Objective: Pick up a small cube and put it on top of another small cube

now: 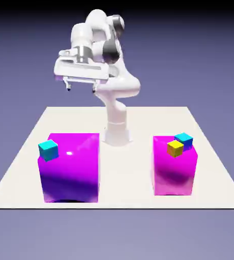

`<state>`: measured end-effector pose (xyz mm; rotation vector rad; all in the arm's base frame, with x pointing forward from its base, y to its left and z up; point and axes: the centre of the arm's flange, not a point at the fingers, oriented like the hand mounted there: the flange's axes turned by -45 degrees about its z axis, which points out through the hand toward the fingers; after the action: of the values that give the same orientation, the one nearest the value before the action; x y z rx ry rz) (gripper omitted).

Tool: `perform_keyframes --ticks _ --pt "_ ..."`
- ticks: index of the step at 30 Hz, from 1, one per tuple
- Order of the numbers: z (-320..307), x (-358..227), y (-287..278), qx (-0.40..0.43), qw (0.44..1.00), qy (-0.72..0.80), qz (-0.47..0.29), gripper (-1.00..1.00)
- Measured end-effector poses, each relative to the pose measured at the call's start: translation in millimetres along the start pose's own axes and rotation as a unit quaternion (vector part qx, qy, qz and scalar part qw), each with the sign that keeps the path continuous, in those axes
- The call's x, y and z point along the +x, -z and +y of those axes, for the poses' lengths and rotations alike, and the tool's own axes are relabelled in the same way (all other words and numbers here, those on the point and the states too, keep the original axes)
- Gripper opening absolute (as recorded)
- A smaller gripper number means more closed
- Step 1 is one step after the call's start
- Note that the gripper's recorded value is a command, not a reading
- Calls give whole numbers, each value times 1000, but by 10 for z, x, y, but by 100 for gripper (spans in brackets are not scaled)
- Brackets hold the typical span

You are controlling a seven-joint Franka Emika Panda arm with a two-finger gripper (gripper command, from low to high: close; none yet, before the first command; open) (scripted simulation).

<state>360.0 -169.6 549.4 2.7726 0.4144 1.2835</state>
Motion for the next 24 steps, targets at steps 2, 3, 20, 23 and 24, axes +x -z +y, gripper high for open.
perform_keyframes --ticks 2,3,20,23,24 --pt "224 -99 80 7 1000 11 3 0" --pt "335 -158 115 10 1000 17 4 0" --pt "1822 -1931 -13 125 987 101 25 0" --pt "1948 -2361 -186 156 981 114 32 0" --pt "1977 -2509 -253 166 978 119 34 0"
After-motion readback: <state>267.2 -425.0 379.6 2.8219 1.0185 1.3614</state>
